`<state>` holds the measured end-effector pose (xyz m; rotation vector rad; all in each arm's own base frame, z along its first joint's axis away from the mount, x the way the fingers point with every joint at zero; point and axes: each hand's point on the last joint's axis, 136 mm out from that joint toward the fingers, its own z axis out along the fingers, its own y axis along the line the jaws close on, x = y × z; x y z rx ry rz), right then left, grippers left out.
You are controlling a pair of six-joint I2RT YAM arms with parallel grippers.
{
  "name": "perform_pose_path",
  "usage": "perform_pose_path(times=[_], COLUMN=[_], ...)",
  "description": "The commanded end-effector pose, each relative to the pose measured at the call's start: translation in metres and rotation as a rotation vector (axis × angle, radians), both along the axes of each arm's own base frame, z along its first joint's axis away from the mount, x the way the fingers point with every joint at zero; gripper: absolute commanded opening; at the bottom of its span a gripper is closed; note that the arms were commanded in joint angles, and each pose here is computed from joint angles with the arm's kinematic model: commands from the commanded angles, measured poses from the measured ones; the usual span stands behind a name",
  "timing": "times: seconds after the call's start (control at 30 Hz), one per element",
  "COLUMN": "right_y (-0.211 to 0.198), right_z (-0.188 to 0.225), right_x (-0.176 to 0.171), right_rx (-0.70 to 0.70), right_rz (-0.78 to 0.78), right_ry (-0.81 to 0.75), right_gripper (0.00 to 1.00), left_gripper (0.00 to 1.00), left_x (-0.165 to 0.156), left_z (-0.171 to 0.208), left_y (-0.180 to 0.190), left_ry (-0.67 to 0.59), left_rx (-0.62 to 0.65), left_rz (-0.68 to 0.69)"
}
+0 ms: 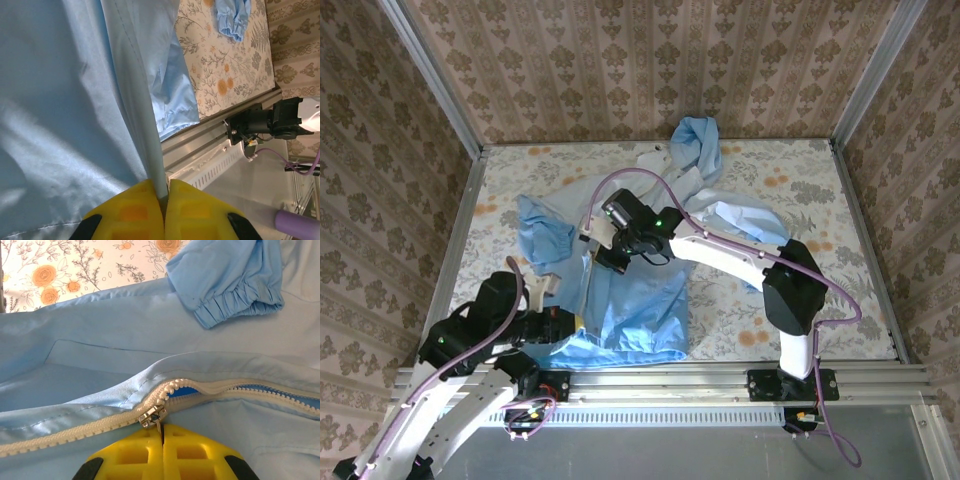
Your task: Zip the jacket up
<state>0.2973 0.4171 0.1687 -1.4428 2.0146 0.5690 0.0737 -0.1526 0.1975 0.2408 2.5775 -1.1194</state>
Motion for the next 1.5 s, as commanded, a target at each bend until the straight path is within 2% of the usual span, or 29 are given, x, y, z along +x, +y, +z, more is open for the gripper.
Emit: perform_pose_path(times=[0.0,0.23,0.93,1.07,1.27,1.47], right_y=[-0.040,-0.059,-0.073,-0.078,-0.068,-0.096], right_z=[0.008,0.014,0.013,0.007,-0.003,-0.022], right_x=[0.080,0.111,0.153,0.149,0.110,0.112], right_rx=[-0.079,-0.099,-0.138,-0.155,-0.161,-0.332], right_rz=[-0.209,-0.308,-0.368,-0.333,-0.086,-0.118], right_ry=[-0.164,-0.172,-0.216,-0.190,-0.143,-0.157], right_gripper=[0.00,0.00,0.00,0.00,0.00,0.00], left_gripper=[0.00,0.00,0.00,0.00,0.00,0.00], left_x=[-0.048,-0.051,-0.058,-0.059,-0.051,-0.047], left_z=[0.001,0.001,0.008,0.005,-0.025,-0.042], left_y=[0.009,0.012,0.017,0.019,0.025,0.028], left_ry=[0.123,0.116,0.073,0.084,0.161,0.208], left_rx=[-0.007,-0.001,-0.027,-0.010,0.100,0.189], left_rz=[-0.128,-0.131,-0.142,-0.136,-0.094,-0.103])
